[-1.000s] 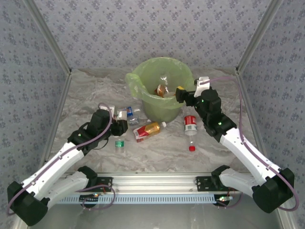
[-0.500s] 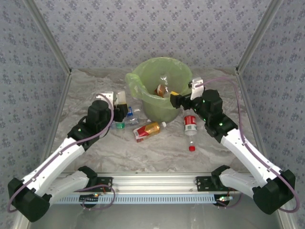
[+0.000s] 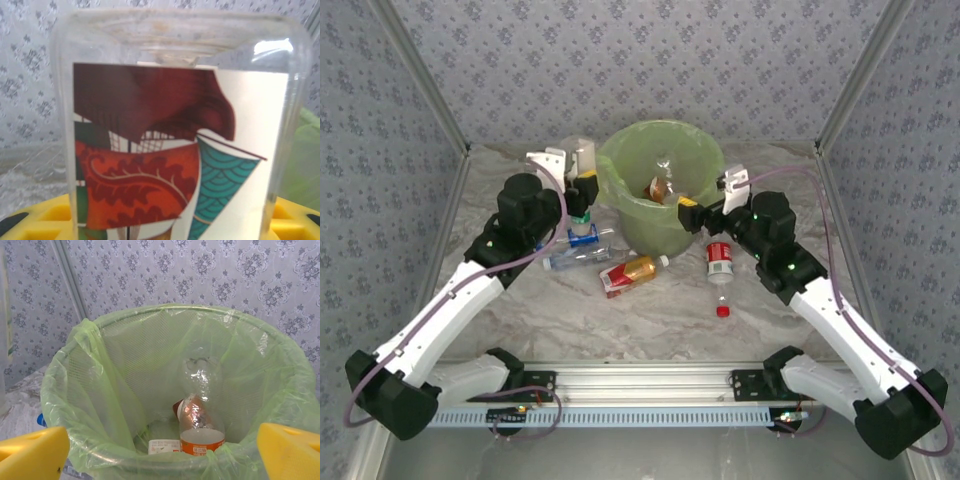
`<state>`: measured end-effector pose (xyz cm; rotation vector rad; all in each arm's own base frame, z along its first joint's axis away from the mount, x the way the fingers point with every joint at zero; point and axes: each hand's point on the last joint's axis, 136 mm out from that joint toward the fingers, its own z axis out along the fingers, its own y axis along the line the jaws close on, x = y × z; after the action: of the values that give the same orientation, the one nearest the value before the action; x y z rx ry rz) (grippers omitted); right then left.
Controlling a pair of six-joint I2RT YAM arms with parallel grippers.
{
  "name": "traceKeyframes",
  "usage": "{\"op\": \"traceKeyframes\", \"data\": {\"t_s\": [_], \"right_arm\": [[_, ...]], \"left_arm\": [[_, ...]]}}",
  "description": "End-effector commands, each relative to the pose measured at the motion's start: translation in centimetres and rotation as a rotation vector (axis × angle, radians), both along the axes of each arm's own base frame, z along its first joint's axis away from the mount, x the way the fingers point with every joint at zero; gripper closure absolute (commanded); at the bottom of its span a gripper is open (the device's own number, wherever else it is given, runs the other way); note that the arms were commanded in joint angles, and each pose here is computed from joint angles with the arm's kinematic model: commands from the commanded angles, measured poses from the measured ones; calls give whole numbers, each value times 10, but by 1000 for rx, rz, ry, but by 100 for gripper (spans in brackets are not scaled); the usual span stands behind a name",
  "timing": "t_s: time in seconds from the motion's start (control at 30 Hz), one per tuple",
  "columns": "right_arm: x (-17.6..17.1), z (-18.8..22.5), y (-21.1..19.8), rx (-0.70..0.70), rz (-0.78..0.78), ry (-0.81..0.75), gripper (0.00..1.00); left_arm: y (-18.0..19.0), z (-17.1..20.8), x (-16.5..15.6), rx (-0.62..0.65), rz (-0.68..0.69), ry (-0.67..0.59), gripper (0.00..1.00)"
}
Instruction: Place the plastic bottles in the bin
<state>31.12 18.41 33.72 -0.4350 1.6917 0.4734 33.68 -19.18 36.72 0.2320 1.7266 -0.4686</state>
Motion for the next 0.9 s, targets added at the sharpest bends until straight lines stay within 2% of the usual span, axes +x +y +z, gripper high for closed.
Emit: {"op": "traceKeyframes", "data": {"t_s": [0.0, 0.3, 0.5, 0.87], "right_arm": [[-9, 5, -2, -18, 16, -18, 2], [-12, 4, -6, -23, 5, -21, 1], [-14, 8, -9, -21, -7, -29, 1], [-15, 7, -15, -28, -33, -23, 2]], "left_arm": [[-7, 52, 2, -86, -37, -136, 100], [-36, 92, 14, -219, -156, -165, 100], [-65, 111, 15, -275, -295, -132, 100], [-94, 119, 65, -224, -286, -134, 100]]}}
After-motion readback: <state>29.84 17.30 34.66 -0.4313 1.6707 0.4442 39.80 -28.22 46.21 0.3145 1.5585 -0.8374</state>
